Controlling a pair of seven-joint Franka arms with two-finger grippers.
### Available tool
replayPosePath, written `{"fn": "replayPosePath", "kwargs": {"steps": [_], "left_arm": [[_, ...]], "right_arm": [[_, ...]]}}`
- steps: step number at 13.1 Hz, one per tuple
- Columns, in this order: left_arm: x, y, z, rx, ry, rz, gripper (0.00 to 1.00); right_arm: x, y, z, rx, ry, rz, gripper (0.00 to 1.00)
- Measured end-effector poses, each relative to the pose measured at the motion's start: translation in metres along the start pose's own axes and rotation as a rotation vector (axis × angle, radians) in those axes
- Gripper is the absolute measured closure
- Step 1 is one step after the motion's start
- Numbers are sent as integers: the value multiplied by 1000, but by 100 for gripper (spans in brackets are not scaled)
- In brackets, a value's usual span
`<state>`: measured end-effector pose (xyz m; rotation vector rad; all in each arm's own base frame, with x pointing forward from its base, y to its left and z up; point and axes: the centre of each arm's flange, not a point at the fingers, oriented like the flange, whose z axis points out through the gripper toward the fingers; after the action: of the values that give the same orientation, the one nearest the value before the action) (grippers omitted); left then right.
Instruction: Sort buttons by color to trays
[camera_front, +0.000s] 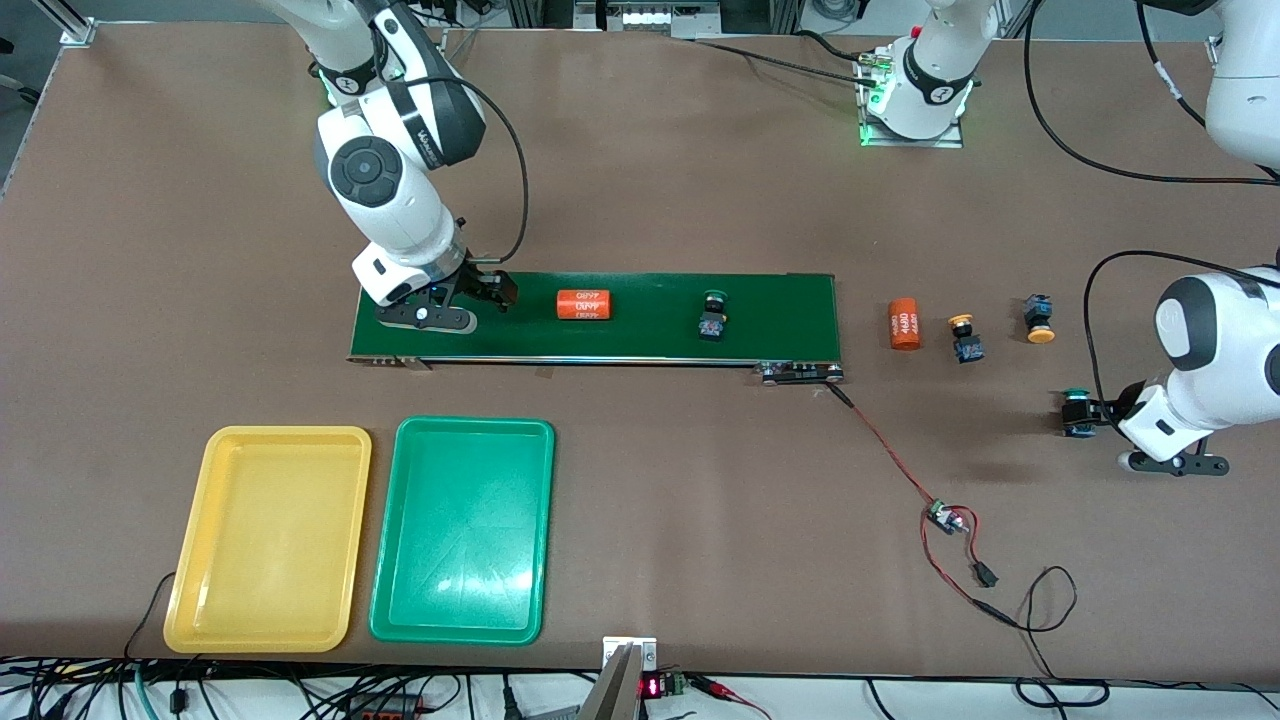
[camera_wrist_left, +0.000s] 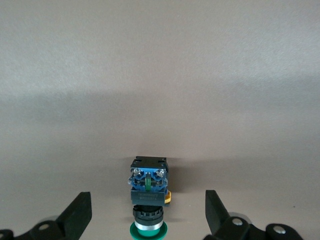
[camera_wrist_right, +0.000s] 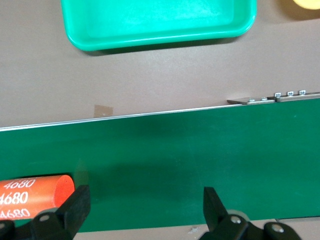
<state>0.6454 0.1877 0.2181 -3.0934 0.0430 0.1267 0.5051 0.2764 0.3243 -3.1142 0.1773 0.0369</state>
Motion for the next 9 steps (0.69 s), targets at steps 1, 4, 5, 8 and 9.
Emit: {"fn": "replayPosePath", "kwargs": {"steps": [1,4,5,8,9], "left_arm": [[-1,-2,4,-4,-7,-2,0],[-4,-5,13,-13,-27,-5,0],[-5,-5,16,-15,-32,-3,0],[-5,0,26,-25,-46,7,0],[-5,2,29,-29,-50,10,0]], "right_arm": [[2,3,2,-2,-3,6,0],[6,8,3,-3,-3,14,0],[6,8,3,-3,-3,14,0],[9,10,0,0,2,19,0],[10,10,-1,2,5,20,0]]}}
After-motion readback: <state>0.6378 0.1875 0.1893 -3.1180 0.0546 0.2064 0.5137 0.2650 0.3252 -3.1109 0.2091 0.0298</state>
